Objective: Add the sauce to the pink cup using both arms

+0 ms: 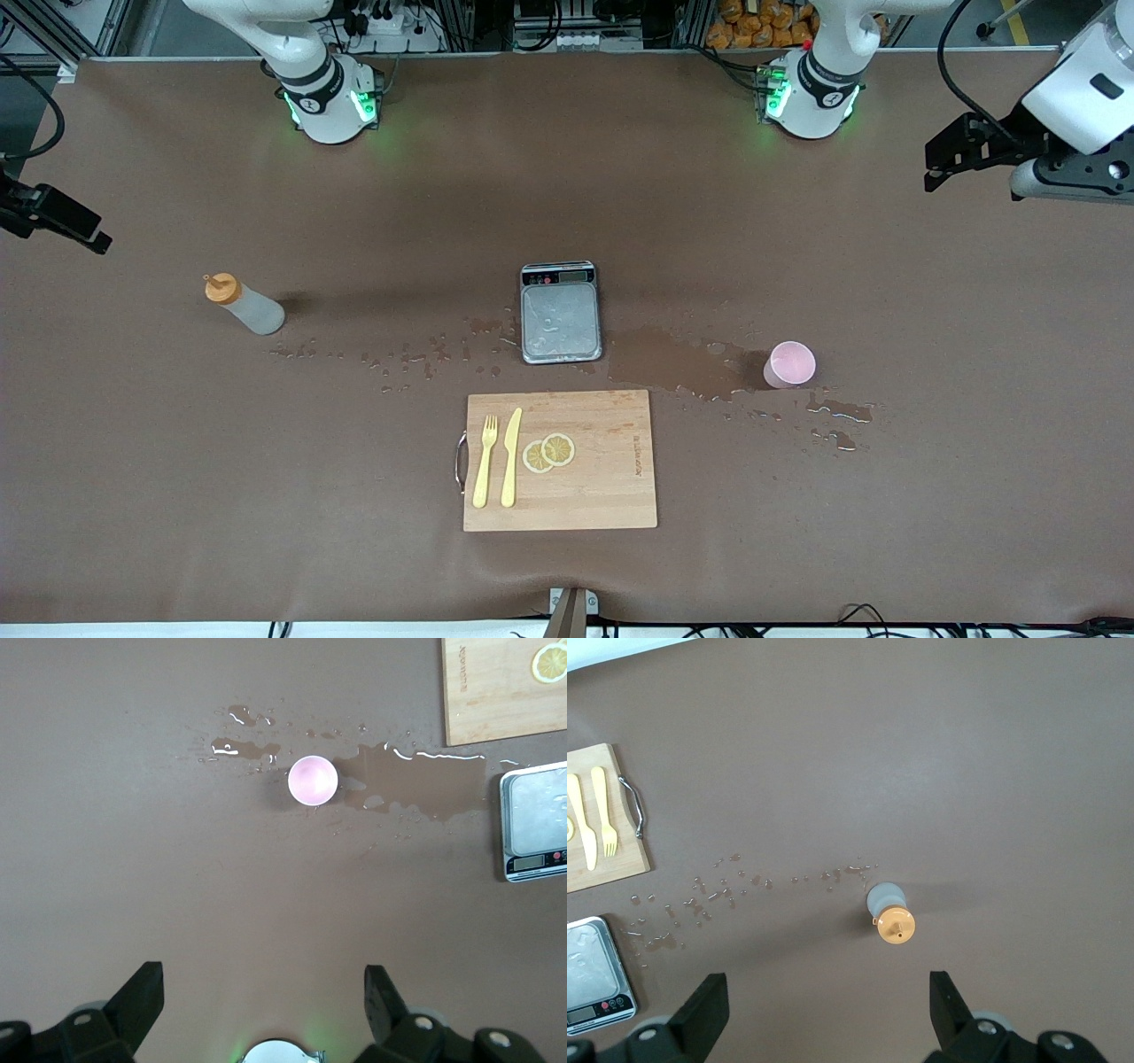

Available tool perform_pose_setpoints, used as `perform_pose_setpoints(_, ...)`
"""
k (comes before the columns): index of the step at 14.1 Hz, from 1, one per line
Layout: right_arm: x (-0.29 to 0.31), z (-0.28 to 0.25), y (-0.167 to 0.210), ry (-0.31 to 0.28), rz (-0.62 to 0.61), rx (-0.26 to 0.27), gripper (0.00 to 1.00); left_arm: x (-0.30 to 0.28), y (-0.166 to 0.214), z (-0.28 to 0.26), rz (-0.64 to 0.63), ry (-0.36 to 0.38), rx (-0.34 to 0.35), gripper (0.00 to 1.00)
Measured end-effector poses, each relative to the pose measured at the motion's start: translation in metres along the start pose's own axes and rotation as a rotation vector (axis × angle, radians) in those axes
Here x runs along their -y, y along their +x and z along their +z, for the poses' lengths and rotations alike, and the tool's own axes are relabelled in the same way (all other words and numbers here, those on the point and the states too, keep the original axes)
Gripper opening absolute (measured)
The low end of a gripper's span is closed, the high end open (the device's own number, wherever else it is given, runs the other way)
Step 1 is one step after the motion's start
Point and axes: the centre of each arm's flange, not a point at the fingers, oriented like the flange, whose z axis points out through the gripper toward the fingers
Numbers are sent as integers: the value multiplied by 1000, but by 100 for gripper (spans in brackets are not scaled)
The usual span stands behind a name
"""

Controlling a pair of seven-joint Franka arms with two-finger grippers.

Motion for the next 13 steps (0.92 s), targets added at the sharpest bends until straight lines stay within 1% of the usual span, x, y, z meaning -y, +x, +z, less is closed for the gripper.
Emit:
perform_pose_setpoints(5, 2, 0, -1, 1, -4, 3, 100, 2, 14, 33, -4, 0, 70, 100)
perform_pose_setpoints(9, 2, 1, -1, 0, -5, 9, 100, 5, 33, 67, -9, -1, 129, 100)
perform_pose_setpoints(12, 1, 2, -1, -1, -4, 13, 100, 5, 54, 98, -9, -4, 147, 100)
perform_pose_setpoints(13, 0, 5, -1, -3, 0, 22, 100, 5, 60, 108, -9, -5, 150, 100)
